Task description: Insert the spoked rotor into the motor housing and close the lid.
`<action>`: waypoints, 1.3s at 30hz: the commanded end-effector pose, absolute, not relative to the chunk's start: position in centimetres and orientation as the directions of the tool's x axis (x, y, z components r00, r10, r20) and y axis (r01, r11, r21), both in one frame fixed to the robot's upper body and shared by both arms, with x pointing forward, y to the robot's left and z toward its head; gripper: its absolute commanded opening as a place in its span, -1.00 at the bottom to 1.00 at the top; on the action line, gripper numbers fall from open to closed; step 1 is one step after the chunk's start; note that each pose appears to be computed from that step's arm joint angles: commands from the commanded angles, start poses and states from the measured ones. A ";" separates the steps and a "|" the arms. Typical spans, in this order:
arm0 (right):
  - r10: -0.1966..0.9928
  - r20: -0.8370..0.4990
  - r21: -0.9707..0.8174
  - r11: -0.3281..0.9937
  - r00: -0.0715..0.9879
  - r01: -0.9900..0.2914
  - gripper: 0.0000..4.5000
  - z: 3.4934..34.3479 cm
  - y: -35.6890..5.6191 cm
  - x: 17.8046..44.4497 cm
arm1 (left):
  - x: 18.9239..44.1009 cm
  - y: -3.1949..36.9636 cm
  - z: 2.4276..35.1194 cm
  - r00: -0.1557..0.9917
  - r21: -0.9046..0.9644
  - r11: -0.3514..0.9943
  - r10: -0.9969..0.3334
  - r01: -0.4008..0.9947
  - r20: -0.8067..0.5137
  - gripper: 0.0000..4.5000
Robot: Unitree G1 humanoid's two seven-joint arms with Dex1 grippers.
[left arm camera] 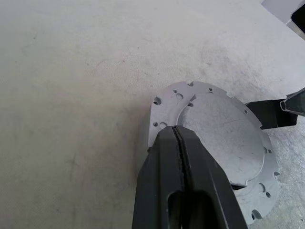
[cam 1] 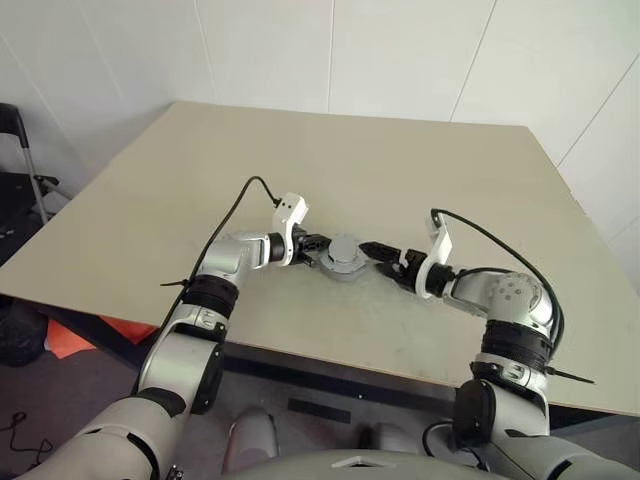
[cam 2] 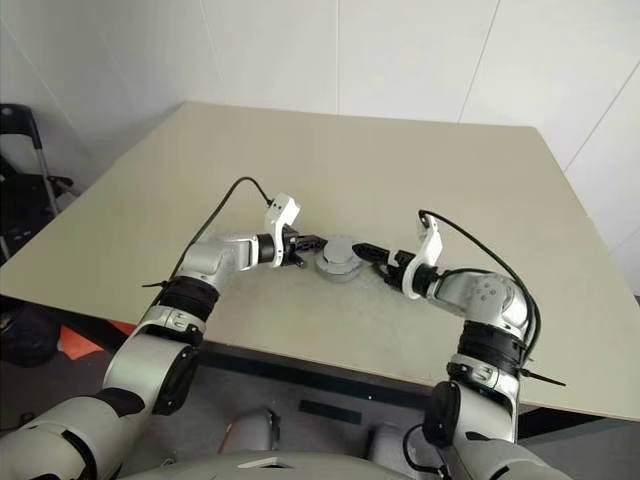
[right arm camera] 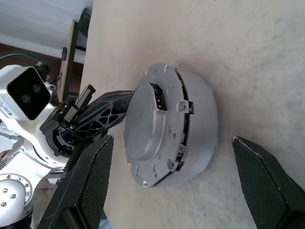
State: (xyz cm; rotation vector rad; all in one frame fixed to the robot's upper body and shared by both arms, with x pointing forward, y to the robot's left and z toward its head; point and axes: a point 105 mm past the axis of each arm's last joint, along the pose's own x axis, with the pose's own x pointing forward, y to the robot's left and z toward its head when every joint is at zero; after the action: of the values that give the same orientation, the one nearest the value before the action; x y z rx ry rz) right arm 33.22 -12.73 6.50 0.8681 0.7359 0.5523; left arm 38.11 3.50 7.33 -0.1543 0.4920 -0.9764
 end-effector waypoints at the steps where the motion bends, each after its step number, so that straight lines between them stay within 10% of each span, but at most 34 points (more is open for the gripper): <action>1: 0.746 -0.328 0.857 0.493 0.579 -0.151 0.98 6.6 -10.7 33.1 | 38.0 3.2 7.0 0.449 -0.343 0.556 -0.825 0.757 -0.344 -1.00; 19: 0.771 -0.269 0.884 0.435 0.578 -0.169 0.98 7.8 -8.3 34.4 | 39.5 4.5 7.9 0.509 -0.313 0.599 -0.797 0.737 -0.326 -1.00; 28: 0.740 -0.295 0.870 0.470 0.605 -0.151 -0.03 7.5 -9.1 35.0 | 39.6 4.6 7.9 0.515 -0.306 0.602 -0.795 0.738 -0.322 -1.00; 39: 0.721 -0.201 0.882 0.428 0.663 -0.199 -0.07 9.9 -10.1 36.0 | 40.2 5.4 8.6 0.559 -0.327 0.622 -0.783 0.711 -0.273 -1.00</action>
State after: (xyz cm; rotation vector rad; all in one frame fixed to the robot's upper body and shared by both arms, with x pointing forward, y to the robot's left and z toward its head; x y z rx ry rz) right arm 34.81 -9.77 6.66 0.9695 0.7514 0.5778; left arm 39.68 5.13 7.55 -0.1631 0.4521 -0.9017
